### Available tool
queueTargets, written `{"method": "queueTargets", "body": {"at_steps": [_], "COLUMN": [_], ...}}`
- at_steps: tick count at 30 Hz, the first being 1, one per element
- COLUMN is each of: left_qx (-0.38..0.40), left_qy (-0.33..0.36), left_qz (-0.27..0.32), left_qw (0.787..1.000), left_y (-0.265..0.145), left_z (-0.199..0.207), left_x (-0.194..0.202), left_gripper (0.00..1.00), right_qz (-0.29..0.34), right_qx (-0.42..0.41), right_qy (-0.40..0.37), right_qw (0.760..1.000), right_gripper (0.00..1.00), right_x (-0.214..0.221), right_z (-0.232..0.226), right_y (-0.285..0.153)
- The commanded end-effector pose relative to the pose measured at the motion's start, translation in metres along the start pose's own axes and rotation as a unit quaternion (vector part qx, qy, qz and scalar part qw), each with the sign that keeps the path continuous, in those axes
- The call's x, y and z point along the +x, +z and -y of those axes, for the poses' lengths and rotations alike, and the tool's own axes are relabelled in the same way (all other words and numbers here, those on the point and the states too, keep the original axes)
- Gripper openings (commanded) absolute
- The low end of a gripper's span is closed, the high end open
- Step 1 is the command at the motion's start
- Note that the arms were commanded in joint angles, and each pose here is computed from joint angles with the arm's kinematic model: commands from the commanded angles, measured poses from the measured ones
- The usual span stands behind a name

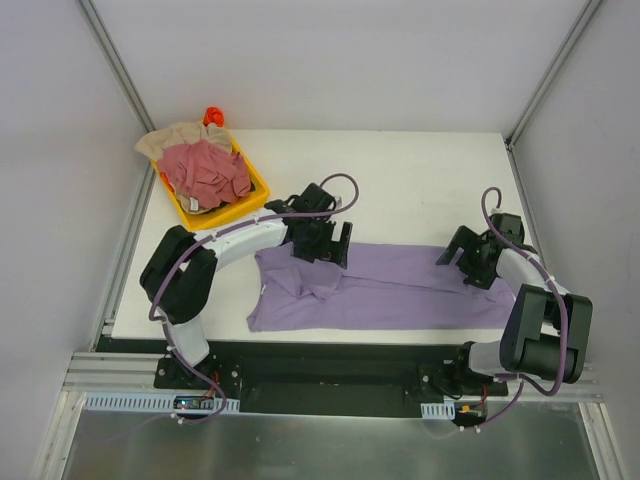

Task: Fold and stack the t-shirts
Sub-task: Fold the other side of the tshirt into a rectangle

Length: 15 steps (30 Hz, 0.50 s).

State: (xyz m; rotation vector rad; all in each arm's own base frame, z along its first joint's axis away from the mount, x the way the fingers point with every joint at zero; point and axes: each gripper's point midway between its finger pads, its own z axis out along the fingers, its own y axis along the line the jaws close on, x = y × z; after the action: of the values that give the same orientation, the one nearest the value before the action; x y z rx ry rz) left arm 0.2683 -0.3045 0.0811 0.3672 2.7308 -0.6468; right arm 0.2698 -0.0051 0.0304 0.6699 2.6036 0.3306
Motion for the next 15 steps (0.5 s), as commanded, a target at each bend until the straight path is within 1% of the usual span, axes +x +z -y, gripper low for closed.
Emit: {"method": "queueTargets", "body": {"at_steps": [1, 5, 9, 12, 15], "left_qx": [-0.006, -0.031, -0.033, -0.039, -0.051], "left_qy": [-0.004, -0.020, -0.027, -0.038, -0.052], "left_qz": [-0.040, -0.062, -0.096, -0.104, -0.093], "left_qw": [0.999, 0.997, 0.994, 0.993, 0.993], "left_y": [0.007, 0.011, 0.012, 0.006, -0.006], "left_z": [-0.005, -0.023, -0.032, -0.038, -0.045], "left_x": [0.022, 0.047, 0.078, 0.094, 0.106], "left_gripper": [0.99, 0.99, 0.99, 0.99, 0.99], "right_qz": [-0.016, -0.026, -0.031, -0.032, -0.032], "right_qx": [0.037, 0.044, 0.047, 0.051, 0.054], "right_qy": [0.008, 0.012, 0.017, 0.023, 0.025], "right_qw": [0.999, 0.999, 0.998, 0.998, 0.998], "right_gripper": [0.96, 0.96, 0.96, 0.96, 0.96], "right_x": [0.010, 0.012, 0.013, 0.013, 0.014], "right_z": [0.017, 0.019, 0.021, 0.024, 0.025], "right_y": [0.000, 0.004, 0.005, 0.005, 0.004]}}
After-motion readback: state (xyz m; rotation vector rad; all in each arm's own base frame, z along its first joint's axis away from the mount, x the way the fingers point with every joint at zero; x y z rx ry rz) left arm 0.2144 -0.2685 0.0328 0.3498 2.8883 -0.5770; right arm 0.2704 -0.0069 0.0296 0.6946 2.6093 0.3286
